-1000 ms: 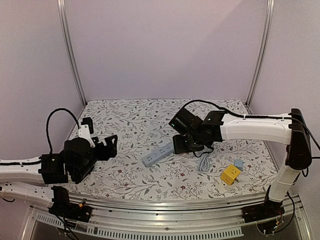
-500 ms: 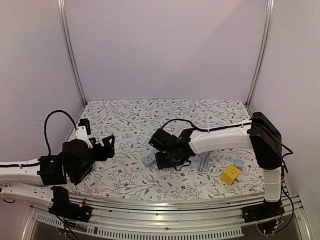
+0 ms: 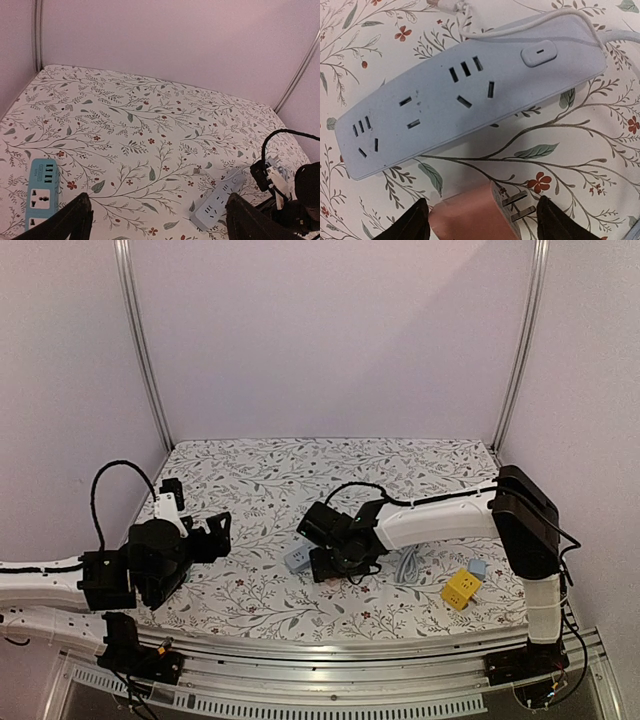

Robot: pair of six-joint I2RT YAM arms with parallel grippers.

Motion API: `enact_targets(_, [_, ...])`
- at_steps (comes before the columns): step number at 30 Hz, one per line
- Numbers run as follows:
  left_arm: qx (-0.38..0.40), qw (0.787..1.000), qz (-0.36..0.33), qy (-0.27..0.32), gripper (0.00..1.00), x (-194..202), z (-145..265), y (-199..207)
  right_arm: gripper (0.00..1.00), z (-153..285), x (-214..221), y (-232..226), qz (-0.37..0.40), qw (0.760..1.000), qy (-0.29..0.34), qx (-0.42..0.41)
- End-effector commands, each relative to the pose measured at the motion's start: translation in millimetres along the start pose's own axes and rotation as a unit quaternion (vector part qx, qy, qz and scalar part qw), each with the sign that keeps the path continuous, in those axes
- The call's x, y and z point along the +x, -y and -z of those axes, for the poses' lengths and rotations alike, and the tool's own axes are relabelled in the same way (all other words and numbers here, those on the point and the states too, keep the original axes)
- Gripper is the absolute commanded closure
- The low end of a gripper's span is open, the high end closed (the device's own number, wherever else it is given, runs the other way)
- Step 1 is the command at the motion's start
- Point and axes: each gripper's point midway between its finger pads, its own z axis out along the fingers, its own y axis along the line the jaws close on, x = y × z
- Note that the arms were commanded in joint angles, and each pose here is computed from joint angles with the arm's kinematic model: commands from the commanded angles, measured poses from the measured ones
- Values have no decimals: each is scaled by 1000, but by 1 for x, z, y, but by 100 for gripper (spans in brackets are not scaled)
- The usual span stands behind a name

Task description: Insert the plug

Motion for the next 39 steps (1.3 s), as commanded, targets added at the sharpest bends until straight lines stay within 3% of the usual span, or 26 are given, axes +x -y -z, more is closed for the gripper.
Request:
enact_targets(1, [-13,1000,-6,0,8,4,-3,-7,17,-1,-1,0,15,1000,0,3])
enact_targets(12, [50,998,-31,-19,7,10,-6,22,1,40,-34,-1,53,997,61,-22])
enact_targets(20, [132,987,-79,-54,8,34,-10,57,1,96,-59,12,56,980,171,-80])
enact_targets(25, [206,966,-119,-97,10,66,-10,88,1,108,-62,35,55,975,210,-54])
enact_targets(39, [294,895,-277,-189,15,152,-29,153,1,157,-62,87,-2,953,298,-50])
